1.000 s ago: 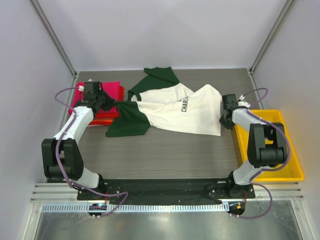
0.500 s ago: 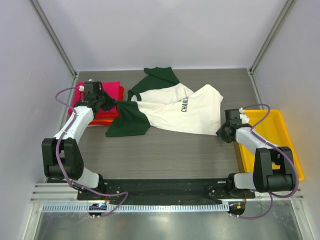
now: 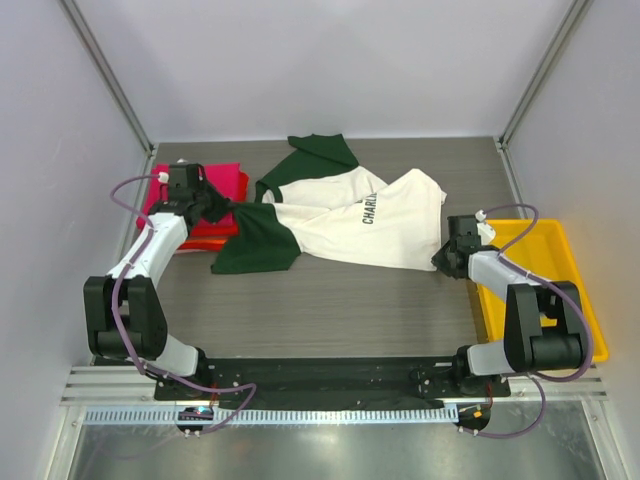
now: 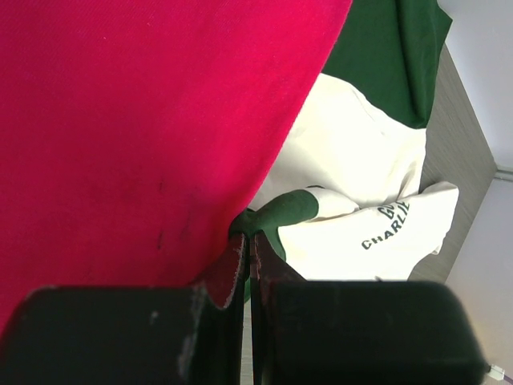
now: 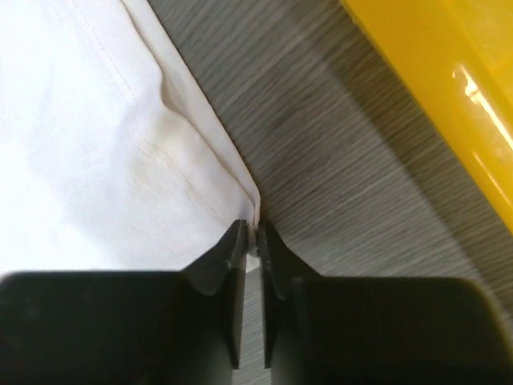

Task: Fold and stack the t-shirts
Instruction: Flatten the tshirt out

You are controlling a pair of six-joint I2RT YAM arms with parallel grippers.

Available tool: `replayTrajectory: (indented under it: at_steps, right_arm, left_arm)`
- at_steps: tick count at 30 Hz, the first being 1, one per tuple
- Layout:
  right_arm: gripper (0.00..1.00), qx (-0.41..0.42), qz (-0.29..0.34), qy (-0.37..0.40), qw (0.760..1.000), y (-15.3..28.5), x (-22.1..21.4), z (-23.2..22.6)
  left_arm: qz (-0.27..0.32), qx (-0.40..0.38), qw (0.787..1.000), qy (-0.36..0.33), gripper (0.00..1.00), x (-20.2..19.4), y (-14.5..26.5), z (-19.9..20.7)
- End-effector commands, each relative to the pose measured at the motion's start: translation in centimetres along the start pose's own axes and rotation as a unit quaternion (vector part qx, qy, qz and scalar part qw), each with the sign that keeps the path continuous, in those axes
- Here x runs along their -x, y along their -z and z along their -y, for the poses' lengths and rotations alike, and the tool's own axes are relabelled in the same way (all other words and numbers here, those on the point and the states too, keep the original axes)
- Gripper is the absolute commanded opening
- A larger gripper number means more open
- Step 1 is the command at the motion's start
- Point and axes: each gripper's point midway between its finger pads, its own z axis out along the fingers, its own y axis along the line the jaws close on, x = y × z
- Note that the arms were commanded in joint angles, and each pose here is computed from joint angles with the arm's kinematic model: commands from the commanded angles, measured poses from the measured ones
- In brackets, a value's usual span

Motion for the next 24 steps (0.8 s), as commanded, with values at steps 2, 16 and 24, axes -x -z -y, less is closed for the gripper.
replayTrajectory:
  at_steps: [2,16,24]
  right_arm:
    - [0.04,-0.009,0.004,0.009,1.0,-0.5,0.3,-0.1]
    - [0.01,0.023,0.055,0.015,0.998,3.6,3.4,-1.2]
    - [0.01,0.011,0.042,0.012,0.999,2.8,2.9,-0.6]
  left_arm:
    - [0.008,-0.016,1.0,0.002,0.0,0.5,0.6,0.6]
    - [-0.04,-0.152,0.987,-0.04,0.0,-10.9,13.9,7.7]
    - [0.012,-0.209,0.978,-0.024,0.0,-7.5,14.7,16.2]
